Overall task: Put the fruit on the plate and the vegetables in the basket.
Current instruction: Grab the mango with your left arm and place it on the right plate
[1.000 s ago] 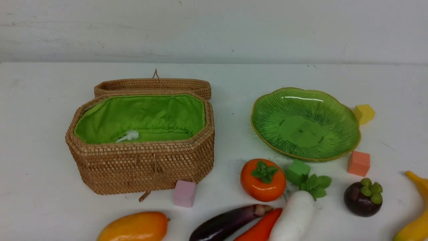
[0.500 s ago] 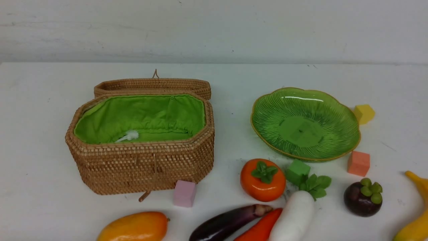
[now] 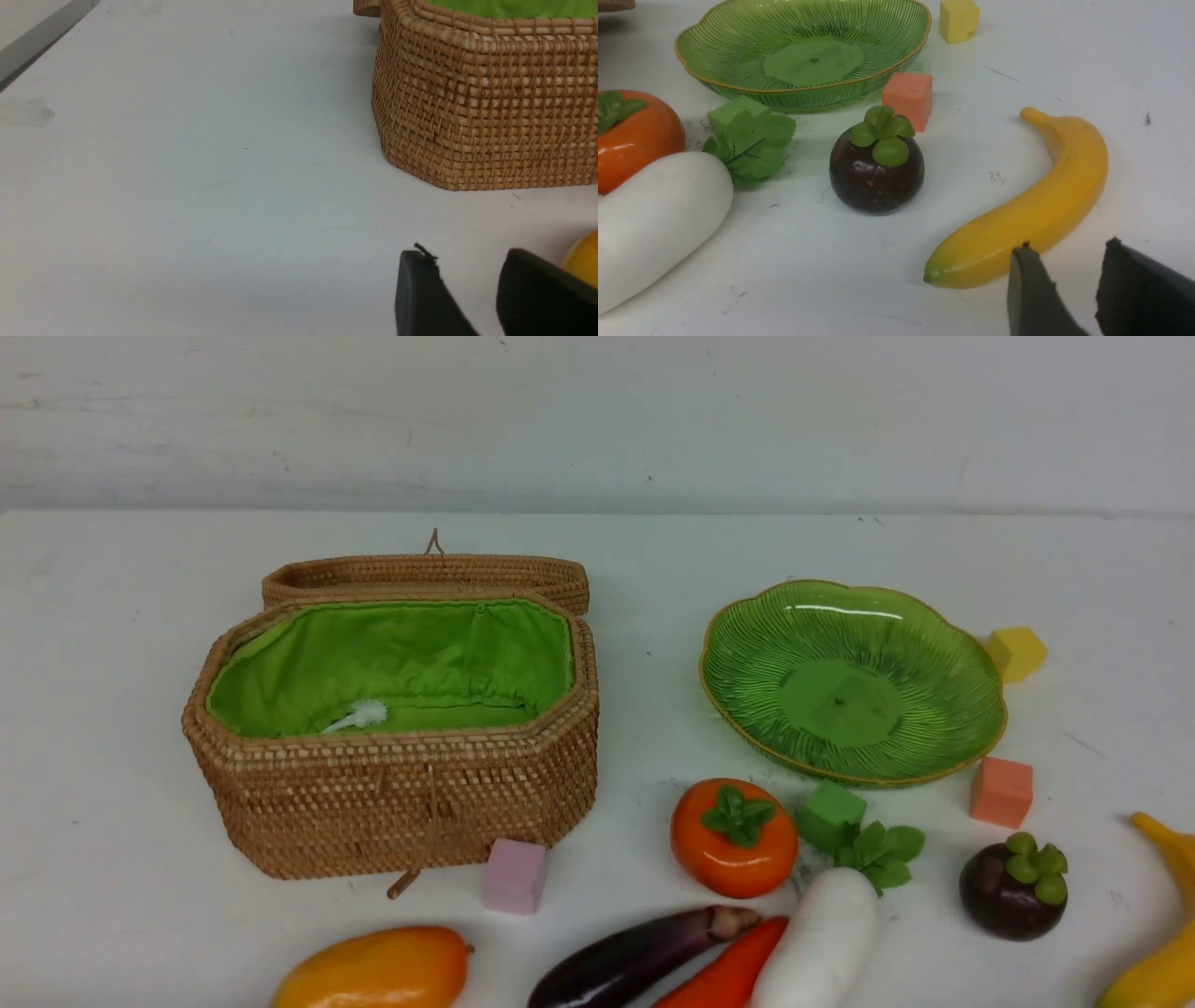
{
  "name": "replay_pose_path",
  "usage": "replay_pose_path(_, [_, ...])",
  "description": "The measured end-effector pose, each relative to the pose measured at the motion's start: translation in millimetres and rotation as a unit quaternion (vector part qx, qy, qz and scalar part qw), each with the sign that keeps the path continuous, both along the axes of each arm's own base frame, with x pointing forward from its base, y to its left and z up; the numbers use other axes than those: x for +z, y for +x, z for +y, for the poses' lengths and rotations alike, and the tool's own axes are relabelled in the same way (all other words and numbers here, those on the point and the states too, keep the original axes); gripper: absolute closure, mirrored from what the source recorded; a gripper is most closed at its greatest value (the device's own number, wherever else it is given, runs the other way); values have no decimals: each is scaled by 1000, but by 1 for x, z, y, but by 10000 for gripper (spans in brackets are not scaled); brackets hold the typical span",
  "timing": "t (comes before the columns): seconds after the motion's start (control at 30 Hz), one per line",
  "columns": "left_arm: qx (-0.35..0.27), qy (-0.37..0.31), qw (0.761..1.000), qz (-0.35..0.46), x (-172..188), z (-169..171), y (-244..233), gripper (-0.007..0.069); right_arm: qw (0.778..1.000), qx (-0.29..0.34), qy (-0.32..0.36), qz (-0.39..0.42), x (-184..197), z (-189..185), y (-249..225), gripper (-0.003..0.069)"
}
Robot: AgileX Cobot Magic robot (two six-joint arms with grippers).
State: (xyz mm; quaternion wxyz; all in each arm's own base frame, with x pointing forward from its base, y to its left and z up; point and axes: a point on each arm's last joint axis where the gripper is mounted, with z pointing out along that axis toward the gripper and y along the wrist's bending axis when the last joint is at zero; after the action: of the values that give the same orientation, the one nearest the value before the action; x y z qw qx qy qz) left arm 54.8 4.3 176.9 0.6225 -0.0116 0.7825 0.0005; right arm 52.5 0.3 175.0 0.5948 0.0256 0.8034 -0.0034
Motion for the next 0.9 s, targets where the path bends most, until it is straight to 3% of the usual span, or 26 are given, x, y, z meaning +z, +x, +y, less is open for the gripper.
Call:
replay_pose_path(0.23, [-19, -77, 994, -72, 13, -6, 2, 386, 1000, 0, 0, 0, 0, 0, 0, 417])
replay_pose_path(0.47, [-26, -90, 991, -95, 18, -7, 2, 386, 1000, 0, 0, 0, 0, 0, 0, 417])
replay_pose_path(0.67, [-79, -197, 943, -255, 49, -13, -4, 386, 1000, 0, 0, 0, 0, 0, 0, 417])
replay_pose_path(0.77, [-116, -214, 906, -346, 66, -15, -11, 386, 1000, 0, 0, 0, 0, 0, 0, 417])
replay_pose_path(0.9, [-128, -217, 881, -400, 98, -15, -22, 386, 1000, 0, 0, 0, 0, 0, 0, 417])
